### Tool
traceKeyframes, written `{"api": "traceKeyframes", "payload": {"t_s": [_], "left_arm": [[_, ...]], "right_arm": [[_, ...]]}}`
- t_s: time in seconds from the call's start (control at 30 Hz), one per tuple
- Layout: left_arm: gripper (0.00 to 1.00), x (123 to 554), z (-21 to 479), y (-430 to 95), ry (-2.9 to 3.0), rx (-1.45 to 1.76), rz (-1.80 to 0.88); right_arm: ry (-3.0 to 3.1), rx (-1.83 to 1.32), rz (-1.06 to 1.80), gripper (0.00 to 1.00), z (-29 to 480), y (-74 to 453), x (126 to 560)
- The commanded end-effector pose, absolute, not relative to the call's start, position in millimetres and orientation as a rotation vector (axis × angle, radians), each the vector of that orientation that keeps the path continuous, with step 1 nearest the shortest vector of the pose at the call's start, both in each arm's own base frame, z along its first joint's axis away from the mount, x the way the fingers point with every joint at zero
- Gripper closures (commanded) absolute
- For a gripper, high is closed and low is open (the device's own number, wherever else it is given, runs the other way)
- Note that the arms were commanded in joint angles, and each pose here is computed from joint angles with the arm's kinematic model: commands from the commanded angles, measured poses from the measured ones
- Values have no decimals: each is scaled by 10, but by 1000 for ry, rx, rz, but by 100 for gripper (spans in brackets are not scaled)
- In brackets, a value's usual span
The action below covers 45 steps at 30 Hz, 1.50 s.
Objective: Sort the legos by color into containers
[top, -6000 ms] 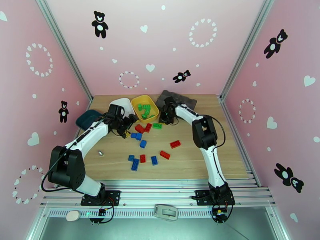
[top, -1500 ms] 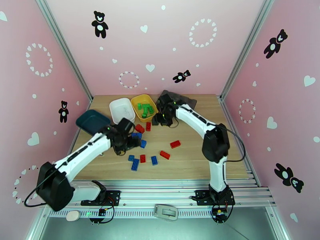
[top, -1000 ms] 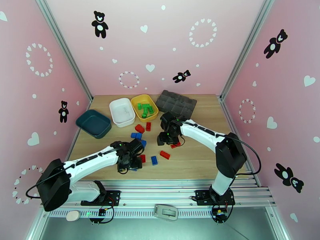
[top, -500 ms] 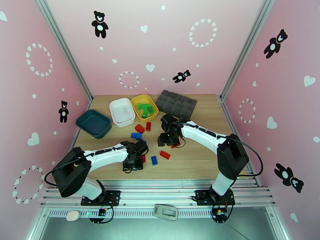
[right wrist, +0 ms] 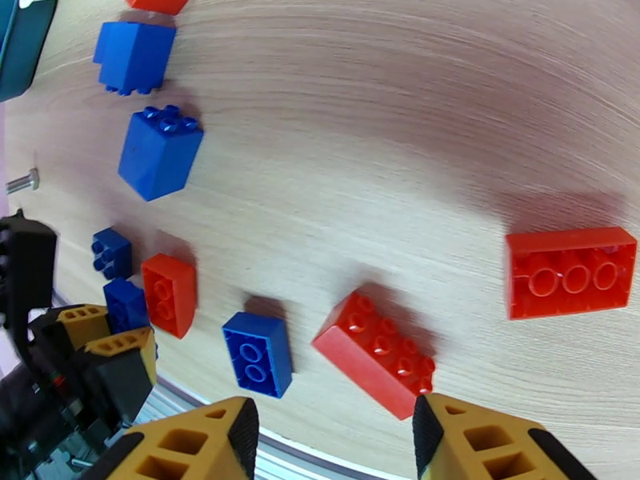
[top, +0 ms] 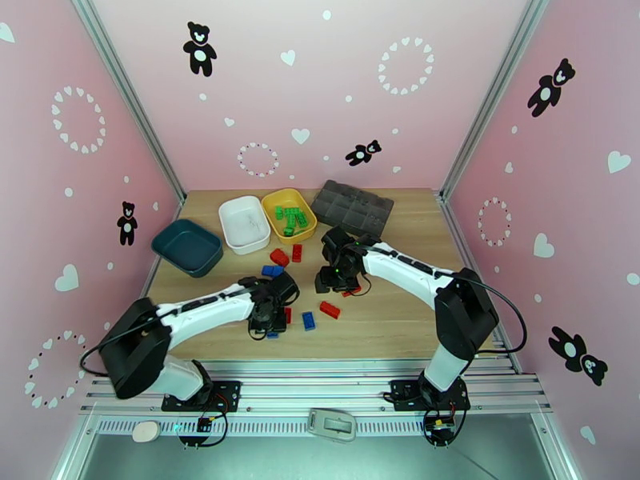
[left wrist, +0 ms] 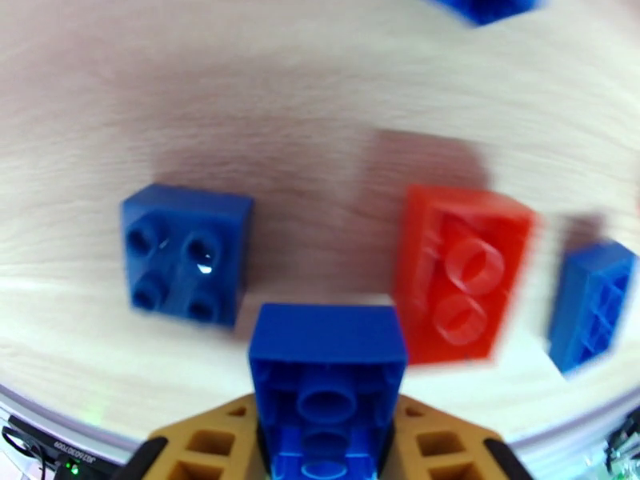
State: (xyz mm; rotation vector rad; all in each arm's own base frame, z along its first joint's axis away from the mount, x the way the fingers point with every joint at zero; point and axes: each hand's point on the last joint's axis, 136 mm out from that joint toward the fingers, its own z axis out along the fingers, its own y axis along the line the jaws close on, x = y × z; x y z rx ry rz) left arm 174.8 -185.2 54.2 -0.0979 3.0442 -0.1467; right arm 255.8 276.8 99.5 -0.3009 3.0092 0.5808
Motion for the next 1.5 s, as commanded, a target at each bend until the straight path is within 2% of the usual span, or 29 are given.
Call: {"api": "traceKeyframes", "payload": {"t_s": [0.0,0.2,0.37,0.6,0.67,0.7,1.03,1.1,1.17,1.27,1.33,1.4,1.47], "left_arm": [[64,1793,841,-1867,3014,-94,-250],[65,2198,1076,-1787,2933,-273,-427],[65,2715,1236,-1694,2875,-379,-503],[67,3506,1369,-1312,2806,-545,-488],[67,3765,1406,-1192,2785,-589,-467],[67,3868,1413,-1155,2780,-601,-461],[64,4735,1415,-822,2733,-721,-374],[61,4832,1407,-764,2729,-738,-365],[54,4893,1408,-736,2731,-742,-362],[40,4913,1432,-747,2736,-727,-369],[27,4865,1489,-748,2730,-719,-365],[22,4781,1541,-746,2722,-714,-355],[22,4675,1626,-747,2710,-698,-339]], "right_arm": [[2968,-337,736,44,1170,3028,2598],[2929,-371,926,41,1299,3382,2719],[2887,-392,1044,32,1411,3682,2904],[2845,-396,1018,26,1548,3886,3213],[2836,-387,1013,17,1579,3909,3258],[2835,-382,1008,16,1582,3907,3279],[2811,-377,932,18,1758,3799,3309],[2810,-373,912,19,1773,3759,3300],[2806,-364,899,19,1791,3723,3292],[2805,-356,879,18,1796,3684,3279],[2806,-354,876,18,1787,3674,3267],[2809,-348,874,18,1772,3666,3264],[2815,-347,876,18,1745,3673,3252]]}}
